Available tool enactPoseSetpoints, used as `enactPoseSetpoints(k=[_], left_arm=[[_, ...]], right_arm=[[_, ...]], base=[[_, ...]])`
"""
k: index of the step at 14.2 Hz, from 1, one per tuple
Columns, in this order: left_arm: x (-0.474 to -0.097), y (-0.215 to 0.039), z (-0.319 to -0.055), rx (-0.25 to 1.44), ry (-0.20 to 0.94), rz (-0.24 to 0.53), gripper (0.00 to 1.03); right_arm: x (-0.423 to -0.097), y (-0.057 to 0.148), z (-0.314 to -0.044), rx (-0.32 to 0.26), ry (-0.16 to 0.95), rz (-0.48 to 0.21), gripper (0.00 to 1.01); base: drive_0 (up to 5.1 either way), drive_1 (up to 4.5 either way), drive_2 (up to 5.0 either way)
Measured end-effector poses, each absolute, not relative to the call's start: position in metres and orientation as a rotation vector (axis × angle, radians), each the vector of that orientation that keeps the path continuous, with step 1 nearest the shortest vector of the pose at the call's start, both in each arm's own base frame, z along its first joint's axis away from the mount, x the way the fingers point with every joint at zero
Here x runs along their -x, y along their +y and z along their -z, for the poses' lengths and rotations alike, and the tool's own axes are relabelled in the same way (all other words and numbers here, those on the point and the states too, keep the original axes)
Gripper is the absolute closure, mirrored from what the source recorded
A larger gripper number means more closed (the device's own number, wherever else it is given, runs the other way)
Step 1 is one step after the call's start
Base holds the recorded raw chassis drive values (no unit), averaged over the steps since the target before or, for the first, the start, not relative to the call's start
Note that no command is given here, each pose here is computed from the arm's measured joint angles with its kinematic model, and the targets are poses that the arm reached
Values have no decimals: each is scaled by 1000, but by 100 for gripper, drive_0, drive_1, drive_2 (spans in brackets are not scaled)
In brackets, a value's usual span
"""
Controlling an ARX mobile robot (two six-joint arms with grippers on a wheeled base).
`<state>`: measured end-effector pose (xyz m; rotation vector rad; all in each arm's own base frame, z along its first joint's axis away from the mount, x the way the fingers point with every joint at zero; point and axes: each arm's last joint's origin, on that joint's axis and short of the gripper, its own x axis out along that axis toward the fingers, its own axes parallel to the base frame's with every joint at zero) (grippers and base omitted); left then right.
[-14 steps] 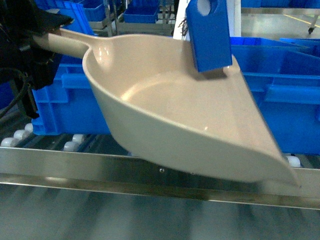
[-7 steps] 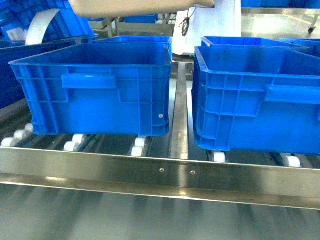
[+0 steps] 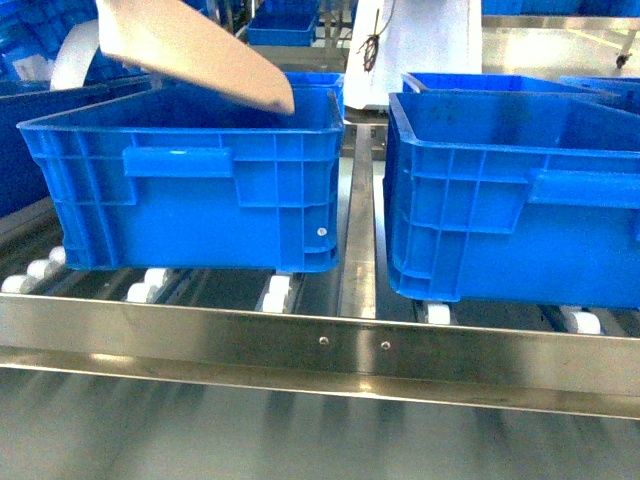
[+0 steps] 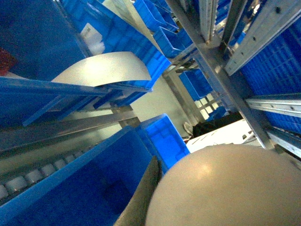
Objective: Place part in tray to right shelf
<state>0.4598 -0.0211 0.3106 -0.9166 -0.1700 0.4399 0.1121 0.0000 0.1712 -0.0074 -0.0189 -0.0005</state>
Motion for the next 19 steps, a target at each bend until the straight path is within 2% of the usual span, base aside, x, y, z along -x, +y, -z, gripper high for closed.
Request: enactPoseSetpoints(k=[2,3,4,6,7,8,9,12,13,15,16,17,18,19], left_arm=[[-433,-18,-318,919,-178,-439,90],[-422,-12,-314,958,-163,-389,90],[-410,-9,-308,1033,-135,-308,90],[-376,-22,-292,1153,-52,-62,90],[-354,-34,-285,1185,-14,29,90],[-330,-43,-278,1203,-8,78,90],[-311,-47,-270,1194,1,63,90],[-309,-41,-261,1151,4,5,90],[-304,-40,-261,993,-2,10,90],[-270,-30,-241,493,-2,12,90],[-257,-24,-231,311,-1,6,90],[-243,-21,-228,212,-29,20,90],[-220,-16,-218,120,-48,29,90],[-210,-15,-215,103,-57,33,90]], right_arm=[[-112,0,-171,7,-19,0,3],[-112,0,-171,7,-19,0,3],[-112,0,-171,7,-19,0,3],[-112,0,-171,7,-19,0,3],[-112,0,-171,7,-19,0,3],[-112,0,-171,7,-19,0,3],[-112,0,-171,7,-19,0,3],[-112,0,-171,7,-19,0,3],[-112,0,-171,7,-19,0,4],[-110,0,-171,7,-15,0,30],[-109,0,-171,7,-15,0,42],[-108,0,-170,7,-10,0,55],[-97,0,-169,6,-22,0,83],[-97,0,-169,7,-14,0,94]], base=[[0,0,0],[0,0,0],[0,0,0],[0,0,0],[0,0,0],[0,0,0],[0,0,0],[0,0,0],[0,0,0],[0,0,0],[0,0,0],[0,0,0],[0,0,0],[0,0,0]])
